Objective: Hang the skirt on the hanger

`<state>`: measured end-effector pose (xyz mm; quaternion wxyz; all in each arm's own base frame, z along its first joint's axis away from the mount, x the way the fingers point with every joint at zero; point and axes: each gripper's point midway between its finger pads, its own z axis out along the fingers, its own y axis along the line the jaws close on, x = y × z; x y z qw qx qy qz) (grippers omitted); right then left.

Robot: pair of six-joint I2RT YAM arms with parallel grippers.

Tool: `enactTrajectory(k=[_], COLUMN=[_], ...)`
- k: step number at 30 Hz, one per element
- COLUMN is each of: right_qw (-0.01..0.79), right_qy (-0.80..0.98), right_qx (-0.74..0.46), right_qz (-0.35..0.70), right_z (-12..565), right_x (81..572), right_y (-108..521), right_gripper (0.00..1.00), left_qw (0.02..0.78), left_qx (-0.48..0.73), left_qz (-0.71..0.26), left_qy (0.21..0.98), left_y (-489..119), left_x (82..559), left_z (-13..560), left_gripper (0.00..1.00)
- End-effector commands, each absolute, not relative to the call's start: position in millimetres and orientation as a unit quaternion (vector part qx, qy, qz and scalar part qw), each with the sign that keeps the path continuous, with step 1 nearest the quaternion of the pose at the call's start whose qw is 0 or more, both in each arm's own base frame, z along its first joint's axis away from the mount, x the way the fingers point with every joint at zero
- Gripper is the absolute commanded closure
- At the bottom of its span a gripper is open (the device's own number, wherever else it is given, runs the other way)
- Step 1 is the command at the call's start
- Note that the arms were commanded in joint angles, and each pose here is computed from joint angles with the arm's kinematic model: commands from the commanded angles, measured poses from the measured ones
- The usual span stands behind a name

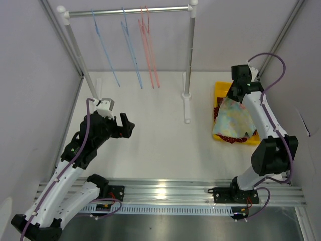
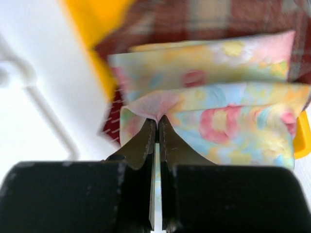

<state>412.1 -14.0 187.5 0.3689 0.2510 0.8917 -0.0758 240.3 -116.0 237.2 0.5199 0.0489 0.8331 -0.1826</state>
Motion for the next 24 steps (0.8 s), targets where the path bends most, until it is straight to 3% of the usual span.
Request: enactTrajectory(k=[1, 11, 24], right_qw=[0.462, 0.521, 0.530], right_qy=[0.864, 0.845, 0.815], right_qx=[0.198, 0.059, -0.053], right_qz=[-0.028, 0.107, 0.229], right_z=[283, 384, 447], right_x=[411, 359, 282], right_y=[34, 175, 257], right_gripper=[1.00, 1.00, 1.00], left_qw=[0.526, 0.517, 0.501], left_qx=[0.047, 0.042, 0.019], left_qz=[-0.193, -0.220, -0.282], left_qy=[0.827, 0.826, 0.818], left_y=[-118, -127, -147], left_x=[241, 239, 240], left_z=[245, 249, 245], left_gripper=[0.01, 0.00, 0.01])
